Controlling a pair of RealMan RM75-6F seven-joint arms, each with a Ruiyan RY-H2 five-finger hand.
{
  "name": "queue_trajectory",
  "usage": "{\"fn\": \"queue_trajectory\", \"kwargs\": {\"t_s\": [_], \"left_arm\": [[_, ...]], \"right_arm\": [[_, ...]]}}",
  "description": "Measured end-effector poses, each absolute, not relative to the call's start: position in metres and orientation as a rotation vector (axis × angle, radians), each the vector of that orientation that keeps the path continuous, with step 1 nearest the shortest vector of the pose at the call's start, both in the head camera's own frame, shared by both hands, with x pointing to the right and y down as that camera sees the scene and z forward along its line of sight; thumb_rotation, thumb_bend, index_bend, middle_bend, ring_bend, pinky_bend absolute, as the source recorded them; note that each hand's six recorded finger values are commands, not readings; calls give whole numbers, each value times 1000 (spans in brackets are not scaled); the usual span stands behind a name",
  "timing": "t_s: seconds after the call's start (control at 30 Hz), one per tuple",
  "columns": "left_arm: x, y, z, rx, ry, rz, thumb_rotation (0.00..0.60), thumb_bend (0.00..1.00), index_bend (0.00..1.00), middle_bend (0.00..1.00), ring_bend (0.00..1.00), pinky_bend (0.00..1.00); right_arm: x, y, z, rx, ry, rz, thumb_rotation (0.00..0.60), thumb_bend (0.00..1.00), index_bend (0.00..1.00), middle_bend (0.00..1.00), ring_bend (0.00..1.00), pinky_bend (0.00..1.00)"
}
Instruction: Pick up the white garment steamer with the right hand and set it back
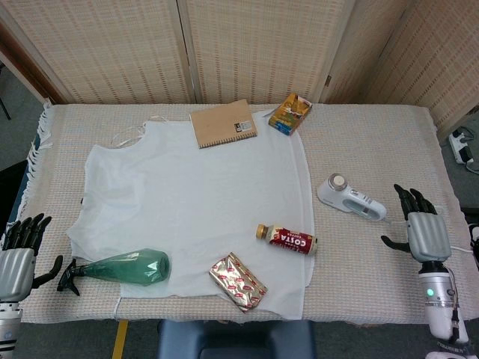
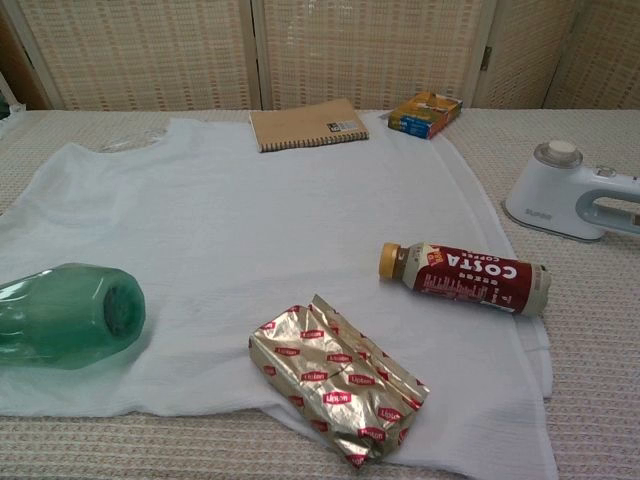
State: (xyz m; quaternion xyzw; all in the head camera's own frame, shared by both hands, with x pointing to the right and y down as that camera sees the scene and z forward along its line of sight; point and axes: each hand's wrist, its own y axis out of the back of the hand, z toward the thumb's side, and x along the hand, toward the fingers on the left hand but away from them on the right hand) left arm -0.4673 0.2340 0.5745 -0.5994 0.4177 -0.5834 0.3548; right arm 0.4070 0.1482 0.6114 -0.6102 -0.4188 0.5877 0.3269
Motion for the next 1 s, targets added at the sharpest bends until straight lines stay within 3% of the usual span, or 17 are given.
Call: {"fn": "queue_trajectory", "kwargs": {"t_s": [0.2,0.67,1.0], "left_arm": [[-467,232,577,-1555,1076,-1505,525,429,109,84,34,1],[-464,228,584,-1567,1059,-1511,522,430,117,82,35,1],[-464,228,584,-1563,1057,-1518,525,430,121,78,35,2]], "right_arm": [[394,122,643,-1615,-1107,1584,600,0,0,110,55,183],[399,94,706,-1608,-1087,1725,600,0,0,119,69,196],[399,70,727,-1592,-1108,1755,600,62,189,323,236,280]]}}
